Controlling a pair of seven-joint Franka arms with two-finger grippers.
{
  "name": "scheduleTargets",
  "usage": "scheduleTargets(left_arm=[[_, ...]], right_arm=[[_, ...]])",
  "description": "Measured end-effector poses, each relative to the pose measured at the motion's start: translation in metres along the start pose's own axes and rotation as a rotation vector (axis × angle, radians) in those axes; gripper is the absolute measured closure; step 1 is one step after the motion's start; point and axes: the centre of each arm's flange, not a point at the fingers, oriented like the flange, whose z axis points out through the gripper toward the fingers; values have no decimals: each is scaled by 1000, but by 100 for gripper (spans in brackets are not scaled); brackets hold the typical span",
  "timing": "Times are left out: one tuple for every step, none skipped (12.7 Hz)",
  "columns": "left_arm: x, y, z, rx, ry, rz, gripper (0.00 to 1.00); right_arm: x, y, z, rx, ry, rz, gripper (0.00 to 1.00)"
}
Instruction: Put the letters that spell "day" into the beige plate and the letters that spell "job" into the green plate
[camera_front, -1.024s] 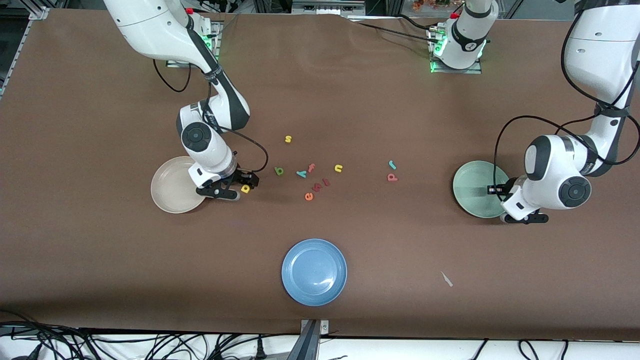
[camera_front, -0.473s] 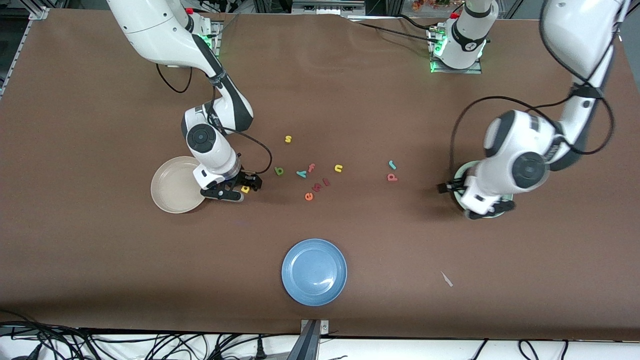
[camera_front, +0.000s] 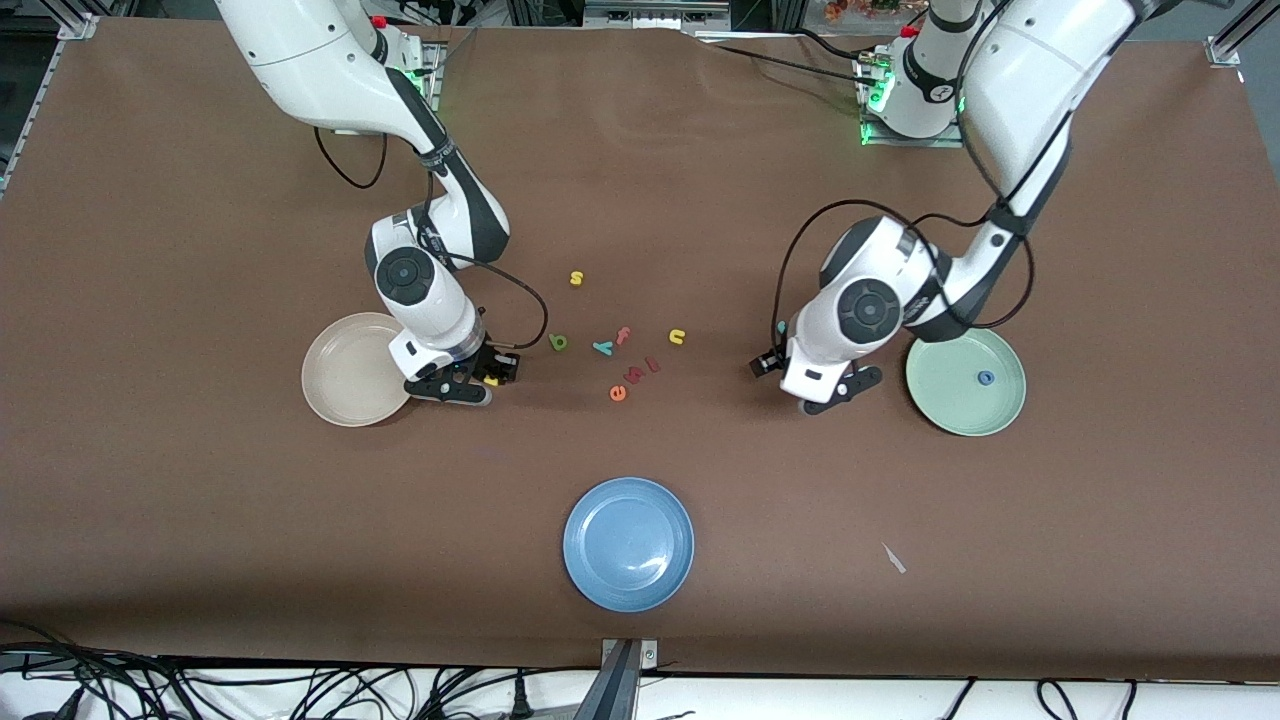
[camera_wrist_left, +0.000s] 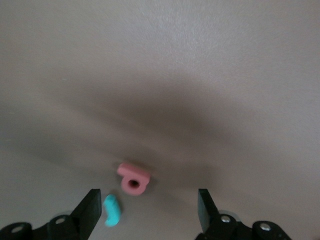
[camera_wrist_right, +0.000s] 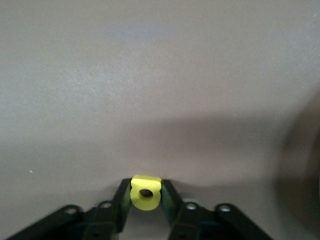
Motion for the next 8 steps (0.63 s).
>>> scheduleTargets(left_arm=[[1,-1,11,25,32,-11,14],[3,-2,18,49,63,-22,14],[4,-3,21,61,81,-28,14],[4,-3,21,63,85,-33,14],[5,-3,21,62,86,-35,15],[5,-2,21,61,87,-36,18],[4,-2,21,61,86,-37,18],[3,-2,22,62,85,-36,25]], right_arm=[[1,0,-1,-1,-1,-5,72],[2,1,-1,-7,-10,-11,72],[6,4,-6,-20,-30,-19,72],[14,10,-21,-35,-57,-35,72],[27,20,-47,-45,-85,-69,72],[40,35,-78,-47,-104,-109,72],[51,58,-110,-45,-117,-146,72],[60,86,-132,-44,-134,-180,72]])
